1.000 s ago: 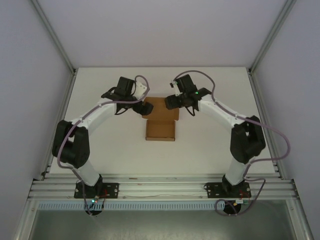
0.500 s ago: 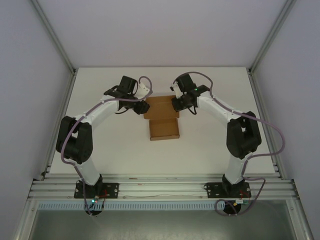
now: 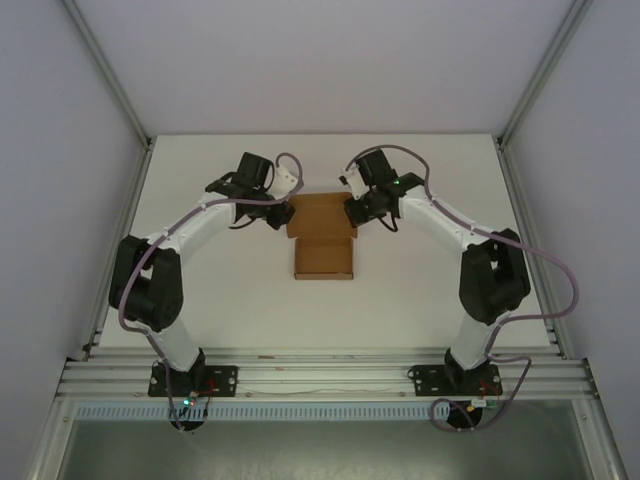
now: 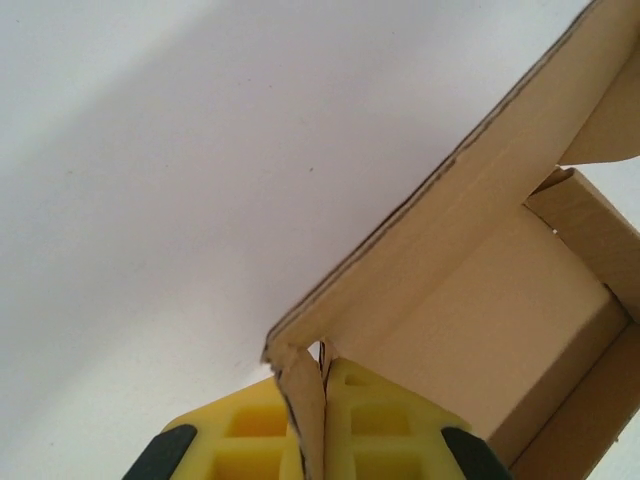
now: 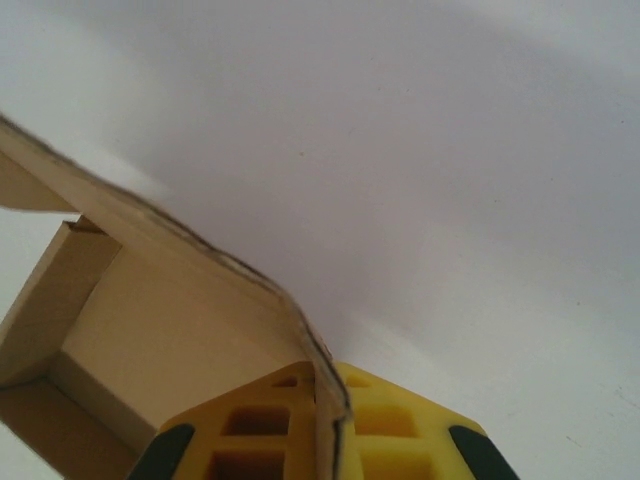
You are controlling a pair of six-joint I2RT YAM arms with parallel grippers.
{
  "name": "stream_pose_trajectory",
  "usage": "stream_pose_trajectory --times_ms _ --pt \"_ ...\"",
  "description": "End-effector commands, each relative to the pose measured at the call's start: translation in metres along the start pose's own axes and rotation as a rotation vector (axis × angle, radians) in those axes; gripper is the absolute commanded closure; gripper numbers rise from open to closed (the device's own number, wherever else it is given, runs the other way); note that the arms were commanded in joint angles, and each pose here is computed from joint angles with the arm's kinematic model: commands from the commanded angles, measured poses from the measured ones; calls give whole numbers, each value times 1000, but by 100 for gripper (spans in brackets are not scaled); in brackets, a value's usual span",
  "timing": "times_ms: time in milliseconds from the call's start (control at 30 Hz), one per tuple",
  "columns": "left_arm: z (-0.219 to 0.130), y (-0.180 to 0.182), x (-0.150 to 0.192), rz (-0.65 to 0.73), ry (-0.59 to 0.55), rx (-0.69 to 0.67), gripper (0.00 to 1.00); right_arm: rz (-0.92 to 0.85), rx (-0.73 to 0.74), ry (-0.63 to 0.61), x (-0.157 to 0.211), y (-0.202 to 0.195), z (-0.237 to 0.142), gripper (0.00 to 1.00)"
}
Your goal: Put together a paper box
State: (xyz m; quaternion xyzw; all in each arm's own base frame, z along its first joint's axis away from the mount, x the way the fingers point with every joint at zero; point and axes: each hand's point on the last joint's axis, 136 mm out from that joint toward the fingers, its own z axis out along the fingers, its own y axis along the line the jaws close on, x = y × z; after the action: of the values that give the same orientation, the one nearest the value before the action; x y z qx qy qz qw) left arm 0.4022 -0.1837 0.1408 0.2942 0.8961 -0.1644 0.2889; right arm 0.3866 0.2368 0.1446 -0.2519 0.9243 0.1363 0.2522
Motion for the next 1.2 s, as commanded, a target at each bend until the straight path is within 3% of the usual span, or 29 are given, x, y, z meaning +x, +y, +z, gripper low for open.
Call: stream_pose_trajectory --times_ms 0,167,267,367,567,867,1167 --pt "-19 16 -21 -94 -90 -112 100 93 50 -100 -17 -5 -19 100" --pt "-34 34 -42 -340 -200 -301 100 290 293 -346 -44 -23 -44 100" --pt "-26 25 -49 -437 -256 -288 100 442 331 -471 -55 -20 -52 100" --pt "-21 27 -47 -503 -279 -426 100 539 378 -537 -57 -21 -44 100" --pt "11 15 -41 -552 -267 -406 100 642 419 -583 -55 -26 -16 100" --pt "54 5 -24 -582 -251 -370 100 595 466 -512 -34 -20 21 100" --pt "62 -20 6 -558 -239 -336 100 585 519 -563 -8 -18 24 100"
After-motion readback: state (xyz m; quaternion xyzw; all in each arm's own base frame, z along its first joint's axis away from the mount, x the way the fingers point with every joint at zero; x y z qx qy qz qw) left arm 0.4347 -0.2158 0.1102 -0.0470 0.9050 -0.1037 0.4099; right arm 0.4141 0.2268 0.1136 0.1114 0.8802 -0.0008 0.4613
